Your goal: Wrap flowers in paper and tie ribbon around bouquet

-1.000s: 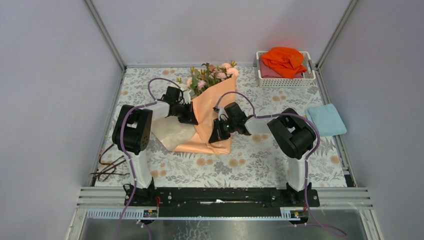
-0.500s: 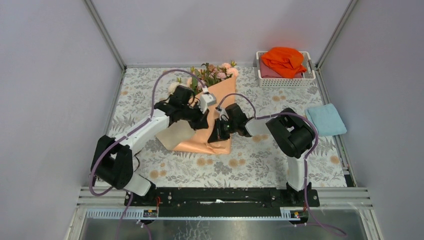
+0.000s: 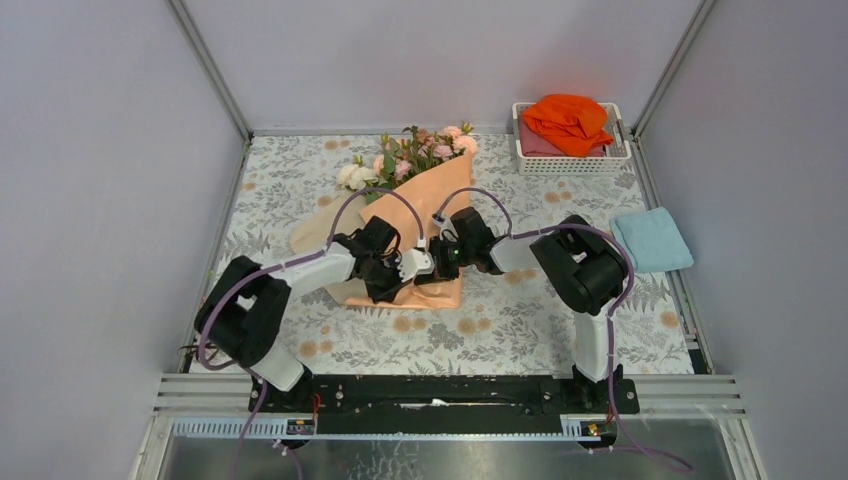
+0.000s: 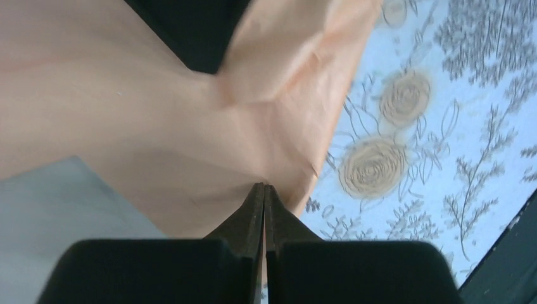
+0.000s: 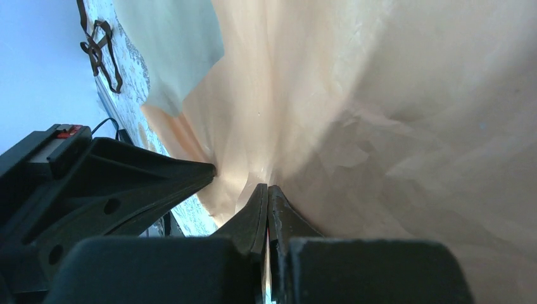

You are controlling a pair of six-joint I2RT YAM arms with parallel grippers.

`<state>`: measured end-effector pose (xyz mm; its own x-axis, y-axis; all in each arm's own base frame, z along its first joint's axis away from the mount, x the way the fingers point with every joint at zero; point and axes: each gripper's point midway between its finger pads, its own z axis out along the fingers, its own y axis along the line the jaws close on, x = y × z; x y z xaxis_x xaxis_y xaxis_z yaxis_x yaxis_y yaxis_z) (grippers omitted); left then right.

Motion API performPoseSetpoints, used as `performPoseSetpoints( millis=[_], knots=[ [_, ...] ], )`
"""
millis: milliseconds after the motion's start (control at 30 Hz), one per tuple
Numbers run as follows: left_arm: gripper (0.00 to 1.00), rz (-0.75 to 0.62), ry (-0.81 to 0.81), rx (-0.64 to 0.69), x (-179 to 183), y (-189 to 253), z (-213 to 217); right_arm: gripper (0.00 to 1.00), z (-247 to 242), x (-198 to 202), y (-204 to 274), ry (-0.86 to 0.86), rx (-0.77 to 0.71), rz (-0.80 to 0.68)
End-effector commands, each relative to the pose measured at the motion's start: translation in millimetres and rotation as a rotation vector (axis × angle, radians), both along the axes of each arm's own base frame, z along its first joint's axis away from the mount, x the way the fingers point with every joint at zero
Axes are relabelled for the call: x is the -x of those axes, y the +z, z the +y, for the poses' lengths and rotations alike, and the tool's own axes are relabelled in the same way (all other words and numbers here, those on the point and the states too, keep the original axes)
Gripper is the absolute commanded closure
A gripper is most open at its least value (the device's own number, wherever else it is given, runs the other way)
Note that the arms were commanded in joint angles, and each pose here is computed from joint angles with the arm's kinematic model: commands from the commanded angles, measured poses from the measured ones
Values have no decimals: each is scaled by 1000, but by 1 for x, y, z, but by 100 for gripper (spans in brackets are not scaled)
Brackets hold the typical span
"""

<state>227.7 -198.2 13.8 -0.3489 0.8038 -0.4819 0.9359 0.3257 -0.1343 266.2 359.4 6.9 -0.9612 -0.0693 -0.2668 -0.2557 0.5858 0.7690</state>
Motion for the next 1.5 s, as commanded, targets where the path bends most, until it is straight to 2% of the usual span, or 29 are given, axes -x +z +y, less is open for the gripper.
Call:
performPoseSetpoints(
  millis=[0, 233, 367, 667, 933, 1000, 1067, 1167, 1233, 1333, 1467],
  knots=[
    [97, 24, -125, -139, 34, -15, 37, 100, -36, 6, -57, -60, 226, 35],
    [98, 68, -170, -273, 67, -30, 77, 100, -40, 4, -58, -61, 255, 23],
    [100, 37, -186, -403, 72, -39, 108, 100, -41, 3, -57, -59, 264, 18],
    [100, 17, -183, -571, 85, -34, 158, 100, -46, 5, -58, -55, 287, 8],
    [100, 14, -143, -615, 88, -15, 193, 100, -47, 6, -61, -54, 291, 10],
    [100, -25, -96, -577, 73, -4, 184, 100, -47, 6, -61, -54, 289, 13],
    [100, -96, -28, -466, 41, 23, 155, 100, -46, 7, -62, -54, 285, 14],
    [100, -201, 45, -293, -1, 67, 95, 100, -45, 6, -62, -55, 282, 19],
    [100, -258, 13, -186, -10, 80, 45, 100, -44, 5, -62, -55, 280, 20],
    [100, -269, -97, -61, -1, 73, -20, 100, -43, 4, -61, -59, 279, 19],
    [100, -359, -168, -34, -8, 49, -60, 100, -43, 3, -63, -60, 284, 23]
  ],
)
